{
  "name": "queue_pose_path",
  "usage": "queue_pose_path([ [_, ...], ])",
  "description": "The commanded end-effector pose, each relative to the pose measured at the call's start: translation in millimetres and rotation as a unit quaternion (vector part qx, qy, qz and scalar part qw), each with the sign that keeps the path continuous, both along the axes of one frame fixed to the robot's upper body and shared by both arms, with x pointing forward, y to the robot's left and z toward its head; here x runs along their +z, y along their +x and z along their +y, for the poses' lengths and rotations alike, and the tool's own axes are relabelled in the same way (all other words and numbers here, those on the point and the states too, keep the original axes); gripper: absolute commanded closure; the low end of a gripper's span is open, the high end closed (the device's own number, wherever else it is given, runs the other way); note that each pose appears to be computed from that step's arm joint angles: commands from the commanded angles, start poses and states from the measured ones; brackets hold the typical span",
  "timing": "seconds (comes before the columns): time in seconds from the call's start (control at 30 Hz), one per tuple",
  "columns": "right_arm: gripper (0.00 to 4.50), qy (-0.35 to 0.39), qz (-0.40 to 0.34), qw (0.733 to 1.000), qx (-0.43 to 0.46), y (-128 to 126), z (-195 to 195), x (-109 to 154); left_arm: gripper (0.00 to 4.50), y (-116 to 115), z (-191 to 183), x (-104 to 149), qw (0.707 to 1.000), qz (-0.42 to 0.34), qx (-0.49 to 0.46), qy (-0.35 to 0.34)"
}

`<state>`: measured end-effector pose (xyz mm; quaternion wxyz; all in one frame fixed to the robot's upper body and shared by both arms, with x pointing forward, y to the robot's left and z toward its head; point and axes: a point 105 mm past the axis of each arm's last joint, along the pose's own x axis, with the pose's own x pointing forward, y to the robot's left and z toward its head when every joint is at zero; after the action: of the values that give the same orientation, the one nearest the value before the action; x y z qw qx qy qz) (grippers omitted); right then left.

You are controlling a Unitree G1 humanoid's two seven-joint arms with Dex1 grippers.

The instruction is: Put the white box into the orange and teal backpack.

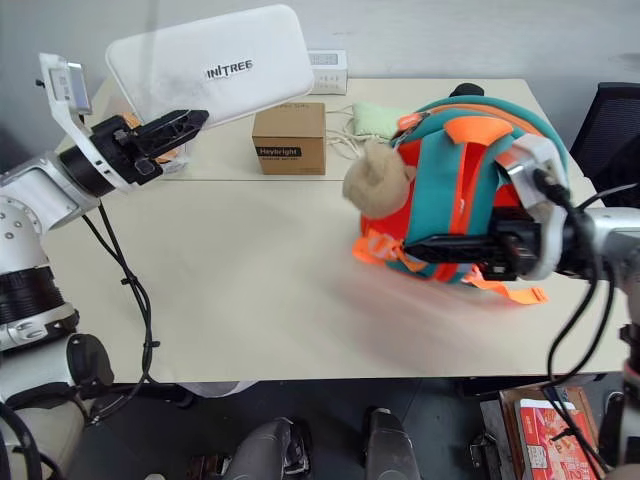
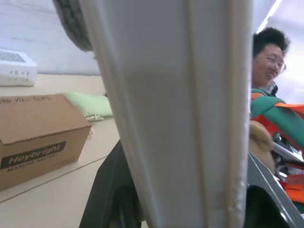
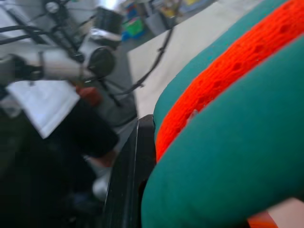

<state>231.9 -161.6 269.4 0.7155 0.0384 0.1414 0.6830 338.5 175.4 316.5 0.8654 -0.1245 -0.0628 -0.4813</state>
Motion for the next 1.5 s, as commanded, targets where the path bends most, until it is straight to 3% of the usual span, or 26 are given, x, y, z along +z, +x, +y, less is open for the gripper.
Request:
queue_pose_path([
  [0.03, 4.49, -0.008, -0.005, 0.999, 0.032, -18, 2, 4, 3.0, -21, -3, 13, 0.997, -0.059, -0.041, 0.013],
  [0.13, 4.49, -0.002, -0.002, 1.0, 0.026, -17, 2, 2, 3.0, -35, -6, 8, 0.994, -0.055, -0.089, 0.019],
  [0.3, 4.49, -0.009, -0.002, 1.0, 0.012, -15, -1, -7, 3.0, -49, -8, -15, 0.986, -0.051, -0.128, 0.09],
  [0.43, 4.49, -0.017, -0.007, 1.0, 0.001, -14, -1, -15, 3.0, -44, -8, -30, 0.983, -0.055, -0.118, 0.126],
  [0.53, 4.49, -0.022, -0.006, 1.0, 0.003, -18, 0, -21, 3.0, -37, -29, -48, 0.973, -0.061, -0.148, 0.169],
  [0.8, 4.49, -0.038, -0.003, 0.999, -0.021, 0, -2, -39, 3.0, -15, -71, -47, 0.95, -0.102, -0.205, 0.214],
  [1.23, 4.49, -0.054, -0.006, 0.998, -0.021, -3, -14, -32, 3.0, -17, -54, -21, 0.899, -0.166, -0.257, 0.312],
  [1.37, 4.49, -0.056, -0.005, 0.998, -0.021, -4, -14, -32, 3.0, -21, -56, -4, 0.904, -0.175, -0.261, 0.289],
  [1.5, 4.49, -0.056, -0.006, 0.998, -0.015, -6, -10, -33, 3.0, -19, -71, -13, 0.896, -0.193, -0.268, 0.298],
])
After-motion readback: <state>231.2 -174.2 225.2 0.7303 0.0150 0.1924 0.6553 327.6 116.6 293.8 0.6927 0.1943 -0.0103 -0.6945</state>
